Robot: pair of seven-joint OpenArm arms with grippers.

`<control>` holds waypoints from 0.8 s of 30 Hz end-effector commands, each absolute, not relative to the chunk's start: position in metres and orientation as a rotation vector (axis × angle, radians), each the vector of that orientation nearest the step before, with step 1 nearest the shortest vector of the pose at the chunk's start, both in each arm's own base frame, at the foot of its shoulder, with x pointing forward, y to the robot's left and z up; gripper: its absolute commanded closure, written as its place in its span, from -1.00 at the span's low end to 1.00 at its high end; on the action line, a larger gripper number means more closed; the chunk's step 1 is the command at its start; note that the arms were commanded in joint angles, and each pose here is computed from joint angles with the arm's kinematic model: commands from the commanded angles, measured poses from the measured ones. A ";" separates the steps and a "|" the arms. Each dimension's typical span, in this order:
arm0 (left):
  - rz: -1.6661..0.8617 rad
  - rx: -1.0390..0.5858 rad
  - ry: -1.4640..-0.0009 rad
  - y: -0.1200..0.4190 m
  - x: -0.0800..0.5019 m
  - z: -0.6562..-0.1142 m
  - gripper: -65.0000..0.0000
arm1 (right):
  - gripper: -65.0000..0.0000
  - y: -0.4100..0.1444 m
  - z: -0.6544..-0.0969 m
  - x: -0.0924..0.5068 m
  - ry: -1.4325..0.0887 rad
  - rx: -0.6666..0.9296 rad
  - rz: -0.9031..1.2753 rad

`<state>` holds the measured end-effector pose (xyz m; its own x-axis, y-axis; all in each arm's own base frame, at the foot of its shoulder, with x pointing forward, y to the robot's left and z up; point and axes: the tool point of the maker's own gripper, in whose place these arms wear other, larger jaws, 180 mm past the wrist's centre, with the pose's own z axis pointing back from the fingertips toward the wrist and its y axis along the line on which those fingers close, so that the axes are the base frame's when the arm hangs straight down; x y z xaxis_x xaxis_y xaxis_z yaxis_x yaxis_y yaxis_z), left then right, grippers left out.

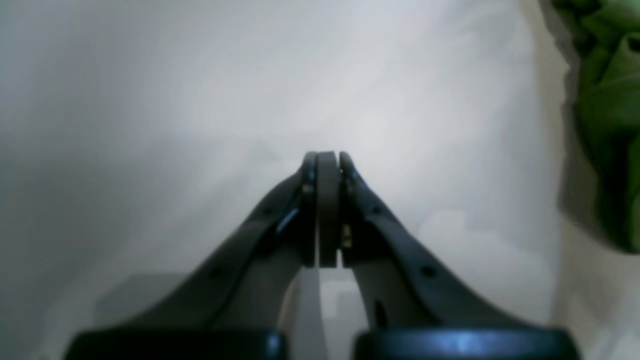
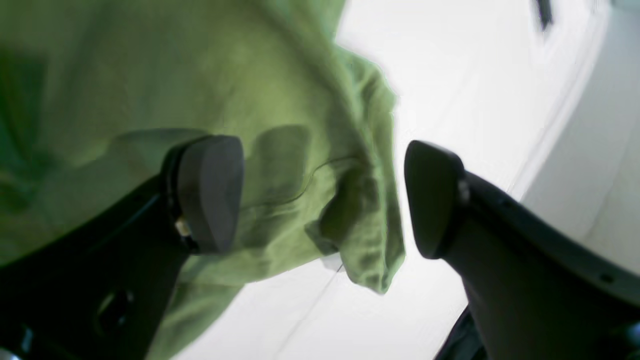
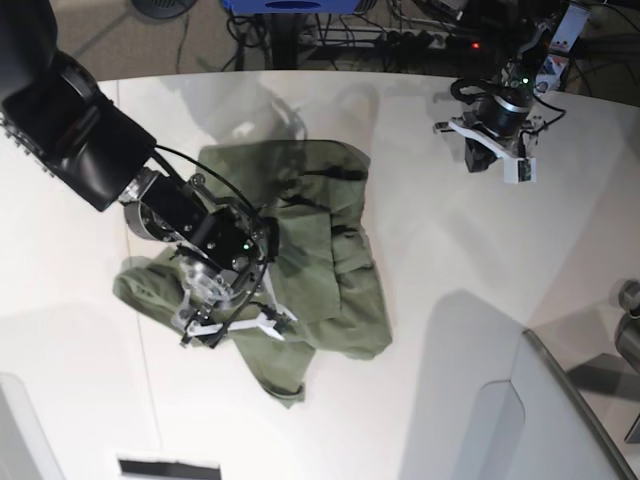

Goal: Layout the t-shirt on the table in an organized manner, then fold the t-shirt properly
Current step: 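Grasp the bunched shirt with the right gripper and drag it sideways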

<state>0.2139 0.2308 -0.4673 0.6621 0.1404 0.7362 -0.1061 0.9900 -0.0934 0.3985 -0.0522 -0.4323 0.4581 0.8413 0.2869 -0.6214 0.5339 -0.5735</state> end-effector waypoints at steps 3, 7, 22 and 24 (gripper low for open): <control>0.134 -0.046 -0.865 0.230 0.218 -0.462 1.00 | -0.23 -0.050 -0.416 0.428 -0.618 -0.418 0.939; 0.137 -0.054 -0.869 0.226 0.219 -0.462 1.00 | -0.21 -0.056 -0.420 0.437 -0.591 -0.364 0.933; 0.149 -0.060 -0.867 0.223 0.219 -0.464 1.00 | 1.00 -0.066 -0.447 0.416 -0.403 -0.278 1.109; 0.149 -0.059 -0.866 0.223 0.218 -0.464 1.00 | 1.00 -0.072 -0.436 0.417 -0.404 -0.303 1.088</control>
